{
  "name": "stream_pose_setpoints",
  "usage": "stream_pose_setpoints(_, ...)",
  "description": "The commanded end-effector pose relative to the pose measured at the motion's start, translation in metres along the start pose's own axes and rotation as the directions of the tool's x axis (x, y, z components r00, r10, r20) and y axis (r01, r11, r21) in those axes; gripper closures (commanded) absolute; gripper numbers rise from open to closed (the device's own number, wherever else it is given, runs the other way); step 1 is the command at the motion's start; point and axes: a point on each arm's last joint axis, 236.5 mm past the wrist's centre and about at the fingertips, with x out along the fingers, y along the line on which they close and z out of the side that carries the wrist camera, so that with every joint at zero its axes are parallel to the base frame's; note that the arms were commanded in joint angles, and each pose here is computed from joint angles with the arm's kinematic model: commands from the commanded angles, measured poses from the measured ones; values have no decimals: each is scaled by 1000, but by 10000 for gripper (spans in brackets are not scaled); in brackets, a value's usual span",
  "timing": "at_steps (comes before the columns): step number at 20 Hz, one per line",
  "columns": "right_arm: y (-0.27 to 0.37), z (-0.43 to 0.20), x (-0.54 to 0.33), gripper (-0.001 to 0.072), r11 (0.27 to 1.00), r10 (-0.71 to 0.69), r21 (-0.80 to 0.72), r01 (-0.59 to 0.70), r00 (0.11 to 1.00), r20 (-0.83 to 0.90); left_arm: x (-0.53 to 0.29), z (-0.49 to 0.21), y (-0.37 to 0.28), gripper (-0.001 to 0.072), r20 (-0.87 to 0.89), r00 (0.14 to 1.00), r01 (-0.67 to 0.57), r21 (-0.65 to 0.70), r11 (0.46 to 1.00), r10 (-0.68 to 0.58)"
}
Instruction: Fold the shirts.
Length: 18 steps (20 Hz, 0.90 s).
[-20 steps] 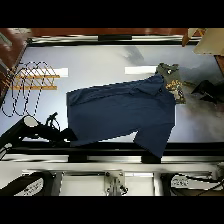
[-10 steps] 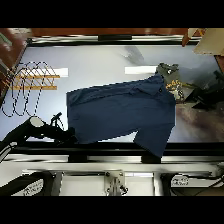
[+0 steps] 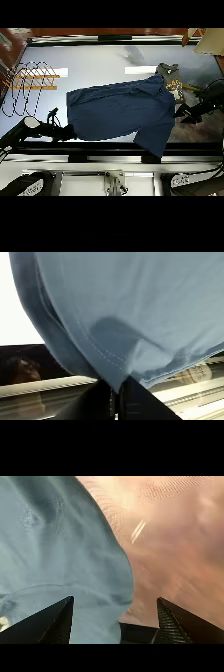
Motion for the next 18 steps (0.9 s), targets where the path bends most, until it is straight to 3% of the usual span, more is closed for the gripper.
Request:
stream_pose_setpoints(1,5,-5,26,93,1000,6,-18,-7,997,-74,-5,10,-3,674,51,999,5,8,1000,-6)
stream_pose_setpoints(3,9,-9,32,97,999,-13,-52,8,995,-100,-5,10,-3,674,52,999,5,8,1000,-6)
stream_pose_setpoints(5,10,-8,34,215,998,-29,-55,24,994,-101,-6,14,-5,674,65,998,6,14,1000,-7)
stream_pose_setpoints(6,12,-8,35,215,998,-33,-55,28,995,-99,-9,19,-8,674,79,997,9,25,1000,-11)
stream_pose_setpoints(7,15,-8,37,267,998,-34,-64,27,994,-103,-13,24,-11,674,93,996,4,57,998,-9)
stream_pose_setpoints(9,27,-17,37,642,995,-36,-100,22,990,-139,-27,42,-19,675,139,990,-24,121,992,7)
stream_pose_setpoints(12,82,-12,-5,640,971,63,-231,-64,998,-14,-82,87,-50,676,292,956,-105,275,956,21)
stream_pose_setpoints(14,137,0,-79,641,935,161,-345,-85,966,201,-178,129,-102,676,534,845,-228,399,888,-23)
stream_pose_setpoints(16,197,-5,-195,640,850,239,-522,65,836,493,-313,137,-172,675,762,628,-352,458,816,-157)
stream_pose_setpoints(18,260,-54,-339,639,775,352,-552,308,516,781,-454,93,-243,674,867,333,-408,487,772,-371)
